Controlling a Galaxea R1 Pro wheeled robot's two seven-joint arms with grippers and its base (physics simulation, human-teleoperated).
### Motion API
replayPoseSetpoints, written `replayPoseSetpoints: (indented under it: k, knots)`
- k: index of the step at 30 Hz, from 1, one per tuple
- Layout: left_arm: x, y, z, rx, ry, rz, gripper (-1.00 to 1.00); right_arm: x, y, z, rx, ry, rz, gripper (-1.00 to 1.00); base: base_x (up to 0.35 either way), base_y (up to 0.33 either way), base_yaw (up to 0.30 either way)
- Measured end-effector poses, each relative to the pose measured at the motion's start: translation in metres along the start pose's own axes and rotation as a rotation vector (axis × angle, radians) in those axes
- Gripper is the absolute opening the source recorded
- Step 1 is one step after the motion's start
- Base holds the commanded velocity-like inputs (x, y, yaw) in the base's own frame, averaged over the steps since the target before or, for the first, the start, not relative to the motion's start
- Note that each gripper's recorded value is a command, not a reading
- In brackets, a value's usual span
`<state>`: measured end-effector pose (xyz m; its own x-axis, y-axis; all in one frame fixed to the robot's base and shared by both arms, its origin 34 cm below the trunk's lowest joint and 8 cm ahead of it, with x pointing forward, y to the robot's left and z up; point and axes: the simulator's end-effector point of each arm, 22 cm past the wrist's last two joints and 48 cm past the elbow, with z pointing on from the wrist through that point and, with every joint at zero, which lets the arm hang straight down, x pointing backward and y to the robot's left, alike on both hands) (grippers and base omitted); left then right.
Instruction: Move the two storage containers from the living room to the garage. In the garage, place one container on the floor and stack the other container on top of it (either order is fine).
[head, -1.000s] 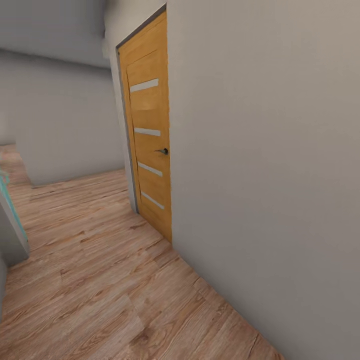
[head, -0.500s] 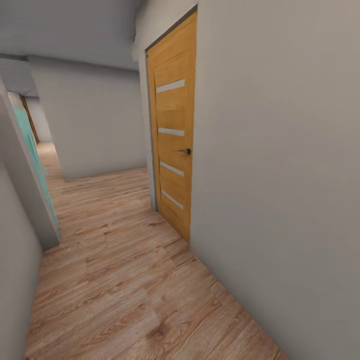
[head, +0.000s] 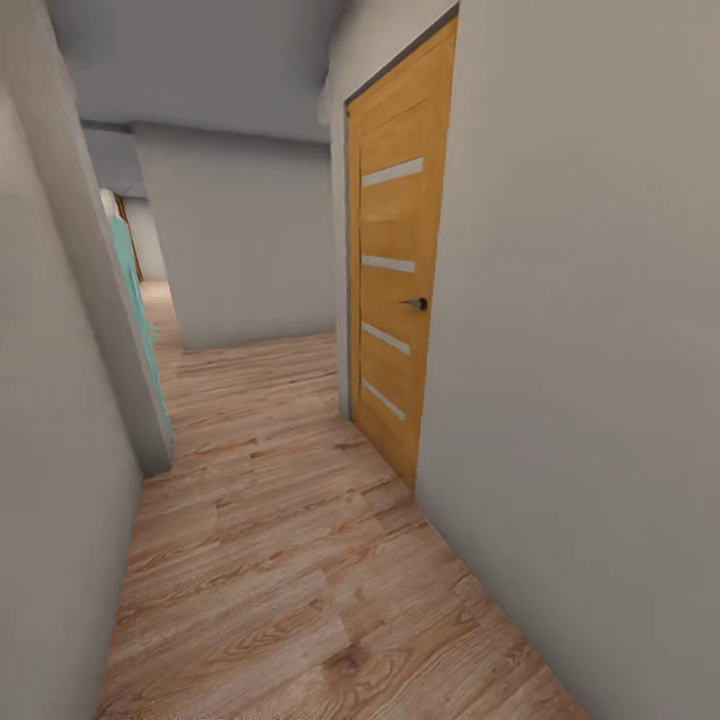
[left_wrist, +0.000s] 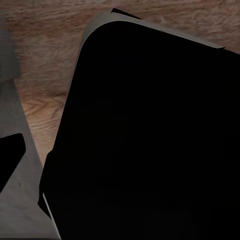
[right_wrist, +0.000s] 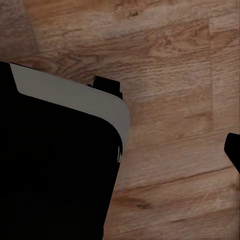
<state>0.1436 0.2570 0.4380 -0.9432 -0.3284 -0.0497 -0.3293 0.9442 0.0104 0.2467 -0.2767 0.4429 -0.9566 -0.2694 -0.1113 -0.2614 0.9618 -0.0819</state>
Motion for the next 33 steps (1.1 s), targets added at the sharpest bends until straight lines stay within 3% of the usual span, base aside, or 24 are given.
replayPoseSetpoints:
  k: [10, 33]
  knots:
    - [0.0003, 0.0001, -0.0001, 0.000, 0.001, 0.002, 1.00, -0.0009, 0.0004, -0.0001, 0.000, -0.004, 0.001, 1.00, 0.059, 0.000, 0.207]
    - [0.0005, -0.0001, -0.0001, 0.001, 0.002, 0.012, 1.00, 0.0005, -0.0023, -0.0002, 0.009, 0.002, -0.001, 1.00, 0.312, 0.000, 0.005]
